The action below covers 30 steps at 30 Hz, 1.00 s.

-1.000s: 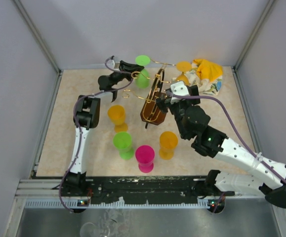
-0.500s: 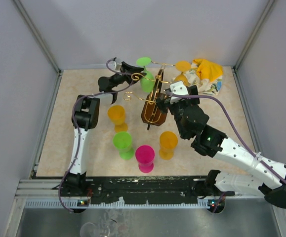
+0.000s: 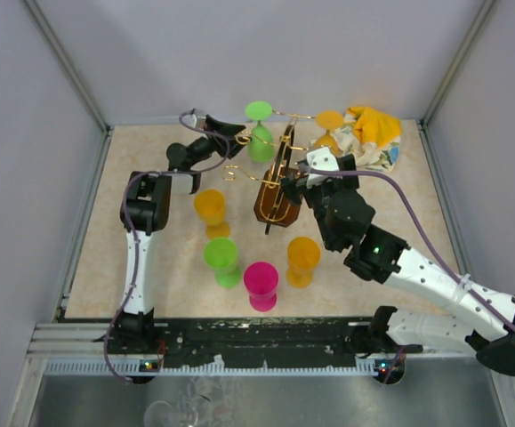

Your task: Place the wine glass upside down on the wine glass rack

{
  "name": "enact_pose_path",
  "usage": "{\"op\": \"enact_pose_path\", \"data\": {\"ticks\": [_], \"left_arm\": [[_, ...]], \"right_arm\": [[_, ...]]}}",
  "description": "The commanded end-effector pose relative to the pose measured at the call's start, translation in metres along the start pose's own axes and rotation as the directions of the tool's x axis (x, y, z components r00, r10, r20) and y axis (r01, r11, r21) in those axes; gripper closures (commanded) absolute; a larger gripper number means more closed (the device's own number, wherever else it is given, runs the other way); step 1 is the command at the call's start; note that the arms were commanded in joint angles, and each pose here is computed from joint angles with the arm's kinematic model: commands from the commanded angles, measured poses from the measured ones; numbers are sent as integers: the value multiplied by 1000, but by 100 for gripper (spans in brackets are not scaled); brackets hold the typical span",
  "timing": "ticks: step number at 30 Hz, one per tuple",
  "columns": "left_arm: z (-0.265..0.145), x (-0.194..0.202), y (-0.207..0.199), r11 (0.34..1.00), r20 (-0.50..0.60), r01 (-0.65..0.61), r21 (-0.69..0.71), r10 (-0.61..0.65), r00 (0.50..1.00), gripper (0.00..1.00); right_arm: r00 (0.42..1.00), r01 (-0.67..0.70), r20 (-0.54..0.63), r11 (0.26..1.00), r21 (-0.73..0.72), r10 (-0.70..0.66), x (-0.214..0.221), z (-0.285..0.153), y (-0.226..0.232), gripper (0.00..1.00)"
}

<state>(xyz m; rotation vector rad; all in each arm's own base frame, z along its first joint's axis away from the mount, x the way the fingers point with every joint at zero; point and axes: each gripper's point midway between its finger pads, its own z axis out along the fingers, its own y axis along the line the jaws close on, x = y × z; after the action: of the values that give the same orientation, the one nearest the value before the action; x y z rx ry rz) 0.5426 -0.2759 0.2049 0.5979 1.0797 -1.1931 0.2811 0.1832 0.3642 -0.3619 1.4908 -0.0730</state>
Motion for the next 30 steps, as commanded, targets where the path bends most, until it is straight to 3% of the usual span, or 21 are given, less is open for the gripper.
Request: {"op": "enact_pose_path", "data": {"ticks": [1,7,13,21,30], "left_arm": [[-10,-83,-25,967,183,-250,46,237,954,32],[-29,-105,-16,962,171,-270,-32,271,947,32],[-41,-118,-1,932,60,-298,-206,316,947,32],[-66,-136,20,826,-128,-280,-489,250,960,34],[-80,-143,6,693,-358,-327,-642,106,928,36]], "right_arm": [[999,-48,27,999,13,47,-10,-2,-8,1],[998,-53,19,998,14,53,-10,-4,-10,1],[997,-76,-9,997,13,76,-10,-9,-15,1],[989,-136,-66,991,-6,136,-15,-24,-26,1],[968,-220,-140,973,-76,208,-12,-39,-20,3]]}}
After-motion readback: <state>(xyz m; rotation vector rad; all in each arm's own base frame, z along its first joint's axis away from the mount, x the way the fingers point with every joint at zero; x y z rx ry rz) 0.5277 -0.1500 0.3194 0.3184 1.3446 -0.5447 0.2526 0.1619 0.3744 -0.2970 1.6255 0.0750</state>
